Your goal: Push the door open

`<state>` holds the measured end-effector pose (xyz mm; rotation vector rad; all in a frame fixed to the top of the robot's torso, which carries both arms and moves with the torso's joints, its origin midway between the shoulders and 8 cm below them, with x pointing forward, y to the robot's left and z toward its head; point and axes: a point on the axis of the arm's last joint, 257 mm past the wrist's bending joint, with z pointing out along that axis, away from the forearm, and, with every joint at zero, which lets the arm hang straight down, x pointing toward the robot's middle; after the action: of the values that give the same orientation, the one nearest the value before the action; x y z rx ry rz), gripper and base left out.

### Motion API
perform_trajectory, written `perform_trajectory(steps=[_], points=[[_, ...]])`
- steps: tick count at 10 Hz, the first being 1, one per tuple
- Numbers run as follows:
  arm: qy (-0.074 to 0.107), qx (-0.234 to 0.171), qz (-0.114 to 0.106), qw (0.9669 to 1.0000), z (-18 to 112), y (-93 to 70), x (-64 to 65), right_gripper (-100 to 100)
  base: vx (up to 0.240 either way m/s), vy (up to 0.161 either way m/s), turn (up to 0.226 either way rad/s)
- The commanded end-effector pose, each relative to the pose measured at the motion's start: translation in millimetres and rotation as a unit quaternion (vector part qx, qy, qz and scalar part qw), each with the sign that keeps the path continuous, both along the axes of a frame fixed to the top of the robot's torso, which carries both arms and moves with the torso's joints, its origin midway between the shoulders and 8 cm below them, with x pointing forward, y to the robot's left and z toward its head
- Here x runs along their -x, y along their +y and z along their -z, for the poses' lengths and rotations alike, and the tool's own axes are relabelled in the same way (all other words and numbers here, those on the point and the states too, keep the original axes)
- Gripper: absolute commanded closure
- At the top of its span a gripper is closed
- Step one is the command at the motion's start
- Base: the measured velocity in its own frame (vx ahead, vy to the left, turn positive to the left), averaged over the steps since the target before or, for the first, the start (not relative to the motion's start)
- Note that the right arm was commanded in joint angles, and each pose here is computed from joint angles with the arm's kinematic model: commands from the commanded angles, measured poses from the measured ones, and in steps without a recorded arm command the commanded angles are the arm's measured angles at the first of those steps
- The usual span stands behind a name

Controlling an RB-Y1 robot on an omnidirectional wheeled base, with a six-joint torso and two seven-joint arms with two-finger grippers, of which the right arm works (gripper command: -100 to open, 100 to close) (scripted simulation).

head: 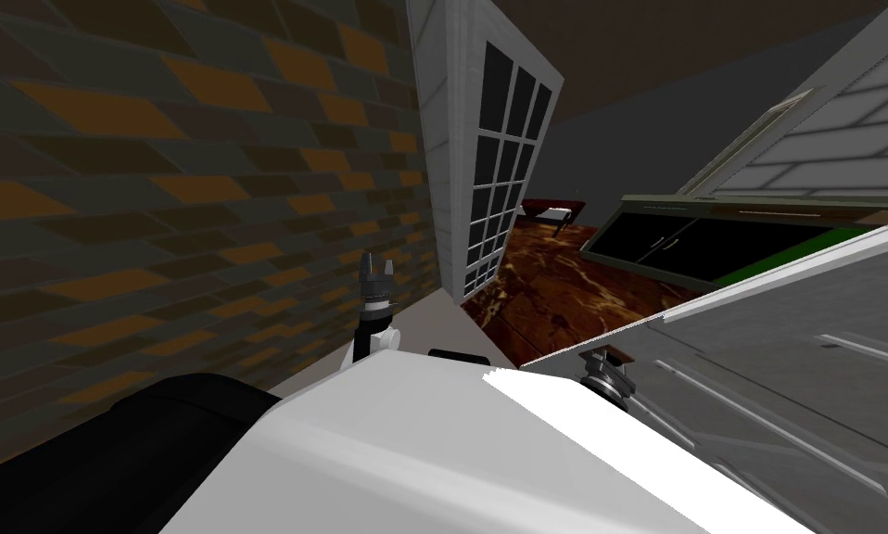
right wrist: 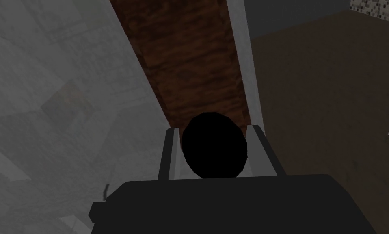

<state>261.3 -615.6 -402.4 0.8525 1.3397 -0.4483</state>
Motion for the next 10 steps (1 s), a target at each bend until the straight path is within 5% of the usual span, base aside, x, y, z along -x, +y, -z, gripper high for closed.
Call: perform_trajectory(steps=[1,4,10], points=[[-0.024,-0.018,0.001,0.9995,-1.6,0.3,-2.2,100,0.041,-0.048,-0.050],[-0.054,-0.044,0.001,0.9976,-0.9,3.7,-6.1,100,0.038,-0.037,-0.039],[-0.118,-0.099,0.000,0.9880,0.3,11.6,-15.0,100,0.034,-0.030,-0.043]])
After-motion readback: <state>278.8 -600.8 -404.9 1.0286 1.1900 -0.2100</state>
